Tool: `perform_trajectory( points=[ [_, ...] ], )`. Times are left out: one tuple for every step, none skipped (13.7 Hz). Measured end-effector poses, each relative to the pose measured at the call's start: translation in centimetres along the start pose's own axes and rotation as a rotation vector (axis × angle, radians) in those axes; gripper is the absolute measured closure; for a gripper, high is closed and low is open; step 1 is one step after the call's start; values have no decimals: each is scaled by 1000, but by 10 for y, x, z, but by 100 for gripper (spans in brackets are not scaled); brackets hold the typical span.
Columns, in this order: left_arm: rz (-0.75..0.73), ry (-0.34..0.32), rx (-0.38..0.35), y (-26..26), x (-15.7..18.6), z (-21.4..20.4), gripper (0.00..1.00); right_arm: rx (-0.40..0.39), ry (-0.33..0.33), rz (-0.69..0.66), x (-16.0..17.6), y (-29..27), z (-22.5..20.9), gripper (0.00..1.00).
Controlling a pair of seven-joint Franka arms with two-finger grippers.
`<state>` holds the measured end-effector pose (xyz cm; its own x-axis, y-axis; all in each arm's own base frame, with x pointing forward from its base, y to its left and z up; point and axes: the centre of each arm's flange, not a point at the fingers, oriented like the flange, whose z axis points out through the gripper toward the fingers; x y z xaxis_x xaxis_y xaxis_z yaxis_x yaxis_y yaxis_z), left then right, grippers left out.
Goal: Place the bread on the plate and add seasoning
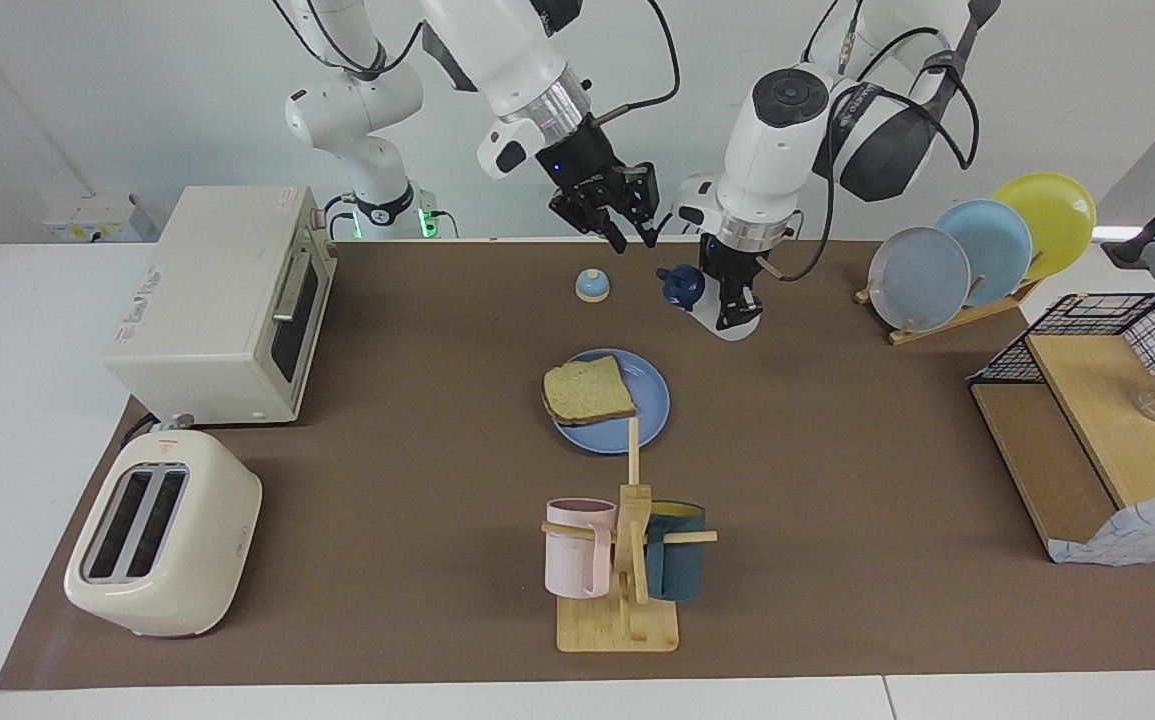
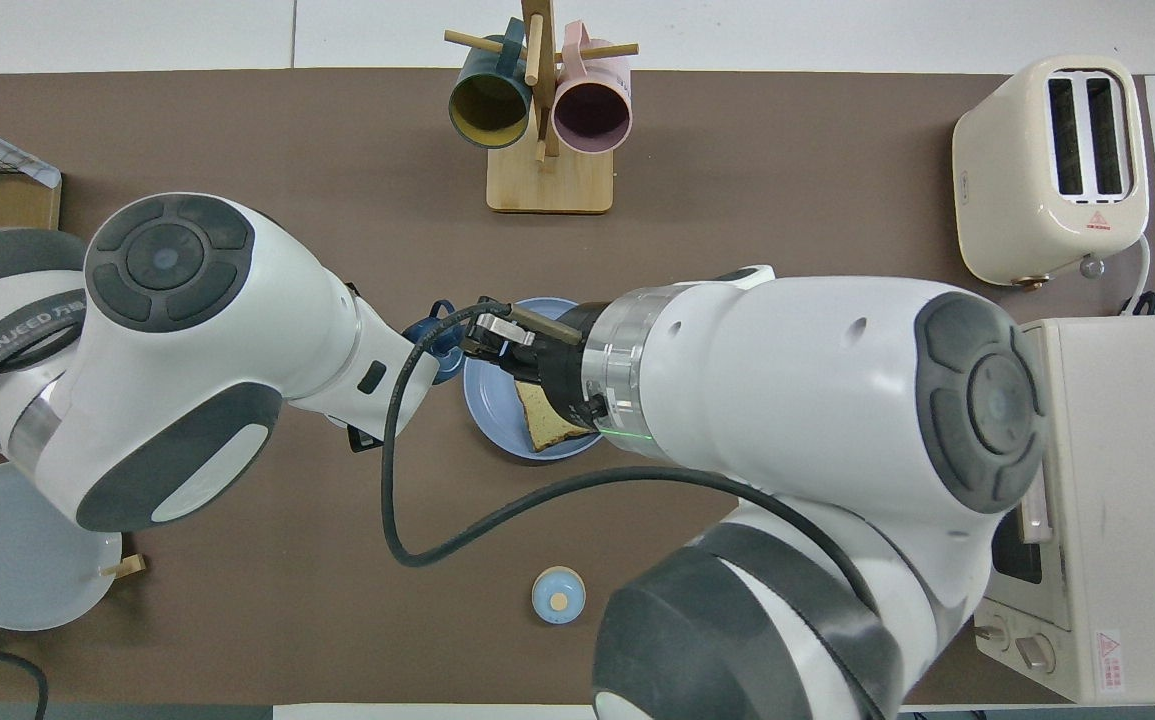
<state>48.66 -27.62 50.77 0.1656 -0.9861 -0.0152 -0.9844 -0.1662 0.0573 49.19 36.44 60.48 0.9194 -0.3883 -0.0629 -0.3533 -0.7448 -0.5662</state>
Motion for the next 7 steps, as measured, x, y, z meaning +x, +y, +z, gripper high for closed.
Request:
perform_trajectory(
  points=[
    [5, 2, -3, 0, 0, 0, 53, 14, 0, 12, 2, -1, 5, 56],
    [11, 3, -4, 0, 0, 0, 53, 36, -4, 30, 5, -1, 10, 56],
    [15, 3, -5, 0, 0, 0, 53, 53, -7, 47, 8, -2, 14, 56],
    [18, 4, -5, 1, 0, 0, 53, 62, -7, 58, 9, -2, 18, 56],
    [19, 3, -6, 1, 0, 0, 53, 63, -8, 66, 10, -2, 20, 56],
    [19, 3, -6, 1, 0, 0, 53, 63, -9, 69, 9, -2, 20, 57],
    [20, 3, -6, 1, 0, 0, 53, 63, -10, 71, 9, -2, 20, 57]
  ],
)
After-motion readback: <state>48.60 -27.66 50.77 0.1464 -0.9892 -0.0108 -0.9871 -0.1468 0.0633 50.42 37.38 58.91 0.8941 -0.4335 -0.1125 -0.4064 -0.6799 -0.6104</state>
